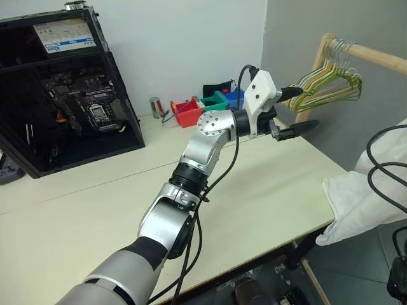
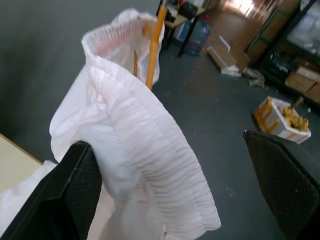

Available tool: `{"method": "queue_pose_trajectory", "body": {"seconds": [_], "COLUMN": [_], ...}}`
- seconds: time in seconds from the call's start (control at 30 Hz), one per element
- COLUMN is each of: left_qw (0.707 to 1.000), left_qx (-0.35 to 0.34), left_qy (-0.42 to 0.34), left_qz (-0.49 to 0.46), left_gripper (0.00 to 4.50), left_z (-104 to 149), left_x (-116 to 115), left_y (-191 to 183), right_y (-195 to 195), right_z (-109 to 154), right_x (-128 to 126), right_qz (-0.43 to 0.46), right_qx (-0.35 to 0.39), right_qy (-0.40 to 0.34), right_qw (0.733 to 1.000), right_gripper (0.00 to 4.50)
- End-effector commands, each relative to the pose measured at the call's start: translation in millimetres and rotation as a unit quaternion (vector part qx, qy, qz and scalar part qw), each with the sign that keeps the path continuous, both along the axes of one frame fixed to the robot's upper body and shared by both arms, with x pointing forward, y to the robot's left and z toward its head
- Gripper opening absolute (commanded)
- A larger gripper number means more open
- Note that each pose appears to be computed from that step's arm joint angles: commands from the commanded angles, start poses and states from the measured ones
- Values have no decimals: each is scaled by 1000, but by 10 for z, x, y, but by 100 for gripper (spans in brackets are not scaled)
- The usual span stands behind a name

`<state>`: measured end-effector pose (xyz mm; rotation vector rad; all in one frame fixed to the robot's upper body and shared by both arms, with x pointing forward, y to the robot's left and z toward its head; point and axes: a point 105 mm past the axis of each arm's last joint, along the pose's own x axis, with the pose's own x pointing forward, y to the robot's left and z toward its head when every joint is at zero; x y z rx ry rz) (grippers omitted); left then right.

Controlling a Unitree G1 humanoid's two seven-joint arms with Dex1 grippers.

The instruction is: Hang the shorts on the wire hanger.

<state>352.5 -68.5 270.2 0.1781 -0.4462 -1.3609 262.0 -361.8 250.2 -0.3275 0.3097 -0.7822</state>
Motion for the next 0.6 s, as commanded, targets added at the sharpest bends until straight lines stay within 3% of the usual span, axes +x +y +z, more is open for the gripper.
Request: {"method": "queue_pose_trajectory", "body": {"seconds": [0.03, 0.23, 0.43, 0.6], "left_qw": [1000, 1000, 1000, 1000], "left_qx": [-15, -12, -9, -5], "left_qy": [-18, -14, -11, -9], "left_qz": [7, 9, 18, 21], "left_gripper": [450, 450, 450, 450], "left_z": [121, 97, 75, 59], "left_x": [-20, -36, -17, -26], "left_y": [97, 131, 180, 212], "right_y": [136, 239, 294, 380], "right_z": [240, 279, -137, 43], "right_x": [-10, 51, 93, 105], "right_qz": [17, 38, 22, 39], "right_qx": [-37, -34, 96, 58], "right_qy": [-38, -51, -84, -97], "right_qw": [998, 997, 992, 993], "right_gripper": [448, 448, 448, 448]}}
